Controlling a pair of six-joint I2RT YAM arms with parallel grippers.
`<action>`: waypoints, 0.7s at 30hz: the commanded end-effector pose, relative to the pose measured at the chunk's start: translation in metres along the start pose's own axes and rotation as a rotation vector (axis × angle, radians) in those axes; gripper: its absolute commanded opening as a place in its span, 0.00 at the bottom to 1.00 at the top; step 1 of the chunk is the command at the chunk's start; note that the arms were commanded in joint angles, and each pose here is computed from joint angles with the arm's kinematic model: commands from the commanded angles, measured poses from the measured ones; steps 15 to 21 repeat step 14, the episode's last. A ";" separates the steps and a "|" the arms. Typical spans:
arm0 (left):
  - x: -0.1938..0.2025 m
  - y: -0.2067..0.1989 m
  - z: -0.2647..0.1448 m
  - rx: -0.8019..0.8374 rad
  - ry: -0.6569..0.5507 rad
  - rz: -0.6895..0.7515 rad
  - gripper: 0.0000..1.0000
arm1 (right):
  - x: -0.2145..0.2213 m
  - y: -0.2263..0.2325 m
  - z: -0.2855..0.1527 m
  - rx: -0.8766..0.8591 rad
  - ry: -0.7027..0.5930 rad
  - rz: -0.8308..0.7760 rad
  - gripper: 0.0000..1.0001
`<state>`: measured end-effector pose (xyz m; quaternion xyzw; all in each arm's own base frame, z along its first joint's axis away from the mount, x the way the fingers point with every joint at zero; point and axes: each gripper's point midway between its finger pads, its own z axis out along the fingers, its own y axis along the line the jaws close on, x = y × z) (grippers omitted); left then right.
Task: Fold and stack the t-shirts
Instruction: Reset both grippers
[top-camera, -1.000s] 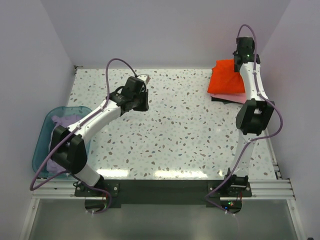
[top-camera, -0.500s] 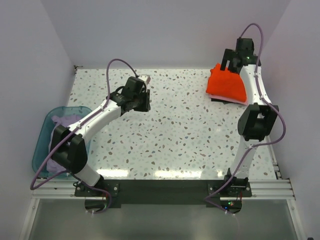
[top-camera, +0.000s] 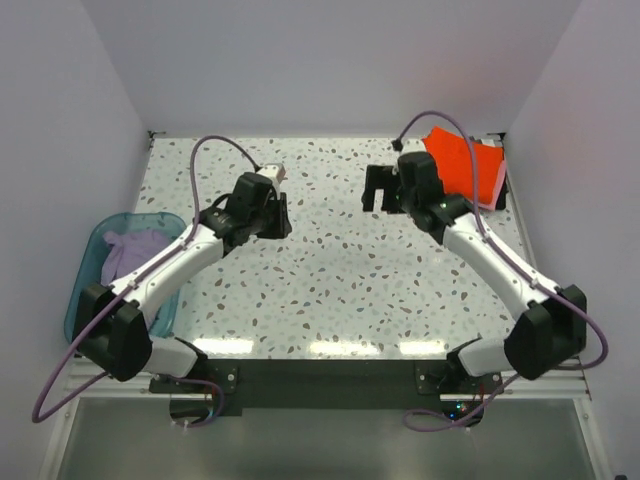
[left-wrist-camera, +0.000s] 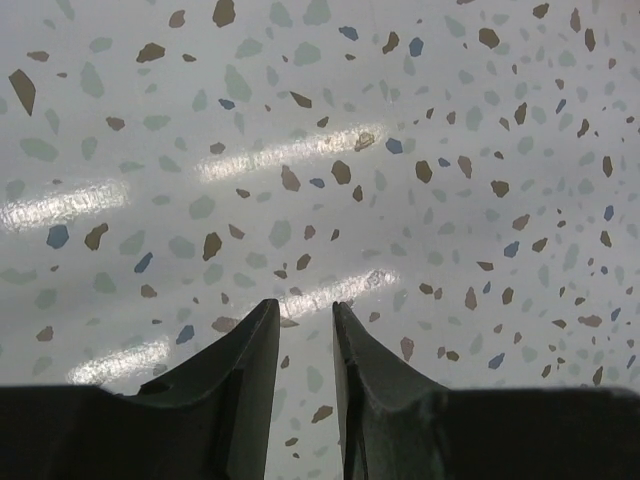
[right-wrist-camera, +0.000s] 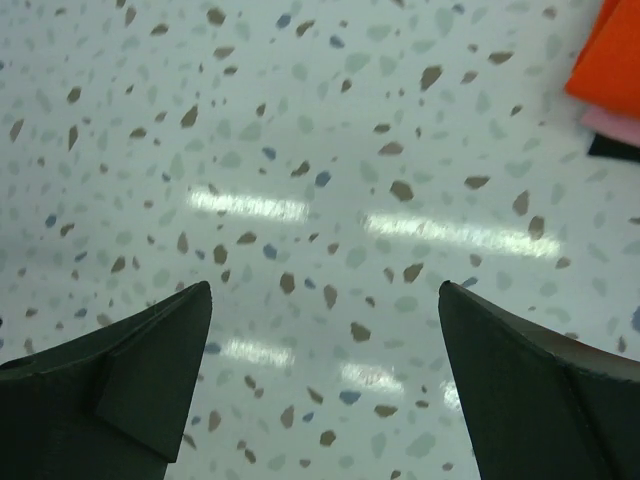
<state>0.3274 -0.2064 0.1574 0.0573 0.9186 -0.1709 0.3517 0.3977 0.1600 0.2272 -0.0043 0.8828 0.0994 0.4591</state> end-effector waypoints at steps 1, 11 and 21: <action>-0.010 0.000 -0.017 0.021 -0.120 -0.044 0.33 | 0.016 0.020 -0.026 -0.128 -0.080 0.118 0.99; 0.042 0.020 -0.023 0.025 -0.130 -0.095 0.34 | 0.091 -0.023 -0.067 -0.058 -0.033 0.130 0.99; 0.045 0.019 -0.023 0.039 -0.142 -0.111 0.34 | 0.094 -0.025 -0.069 -0.057 -0.041 0.139 0.99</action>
